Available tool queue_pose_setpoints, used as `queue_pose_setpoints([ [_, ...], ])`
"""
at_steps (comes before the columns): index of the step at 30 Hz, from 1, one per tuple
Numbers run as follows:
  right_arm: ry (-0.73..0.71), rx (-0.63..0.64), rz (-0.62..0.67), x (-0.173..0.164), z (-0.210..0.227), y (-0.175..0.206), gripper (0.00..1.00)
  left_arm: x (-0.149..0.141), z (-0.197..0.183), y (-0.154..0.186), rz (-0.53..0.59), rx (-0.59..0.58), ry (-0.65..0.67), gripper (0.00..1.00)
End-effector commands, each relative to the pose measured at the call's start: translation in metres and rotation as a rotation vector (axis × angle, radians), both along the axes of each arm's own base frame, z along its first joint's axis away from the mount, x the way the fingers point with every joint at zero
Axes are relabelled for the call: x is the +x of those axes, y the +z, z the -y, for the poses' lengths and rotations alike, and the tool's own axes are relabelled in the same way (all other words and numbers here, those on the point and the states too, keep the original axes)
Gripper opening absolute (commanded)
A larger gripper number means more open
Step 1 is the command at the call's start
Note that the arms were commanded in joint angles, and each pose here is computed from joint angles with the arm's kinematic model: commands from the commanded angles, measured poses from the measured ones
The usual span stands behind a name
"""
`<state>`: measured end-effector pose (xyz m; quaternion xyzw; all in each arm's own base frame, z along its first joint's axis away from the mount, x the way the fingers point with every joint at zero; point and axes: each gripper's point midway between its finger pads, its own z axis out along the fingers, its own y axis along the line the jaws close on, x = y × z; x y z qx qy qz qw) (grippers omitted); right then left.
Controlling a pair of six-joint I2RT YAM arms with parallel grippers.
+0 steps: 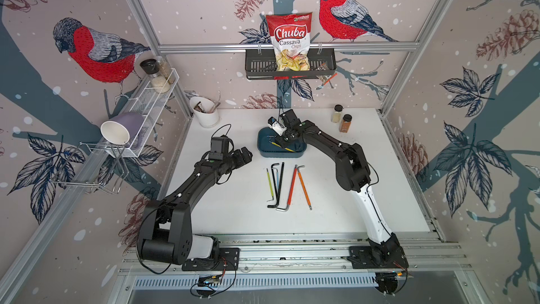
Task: Put the hex key on the desktop into the storage box
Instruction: Place the Allen key in the storage box.
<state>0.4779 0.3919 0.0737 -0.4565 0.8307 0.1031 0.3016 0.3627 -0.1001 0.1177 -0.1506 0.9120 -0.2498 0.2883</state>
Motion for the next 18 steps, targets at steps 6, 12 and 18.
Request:
queue_pose_setpoints([
  [6, -0.127, 0.127, 0.070, -0.007, 0.007, 0.060, 0.70, 0.012, -0.006, 0.035, 0.126, 0.043, 0.010, 0.95],
  [12, -0.219, 0.196, 0.142, -0.042, 0.025, 0.095, 0.73, 0.006, -0.011, 0.058, 0.207, 0.073, 0.008, 0.95],
  [18, -0.351, 0.306, 0.133, -0.071, 0.057, 0.113, 0.73, -0.006, -0.013, 0.076, 0.276, 0.082, -0.003, 0.95],
])
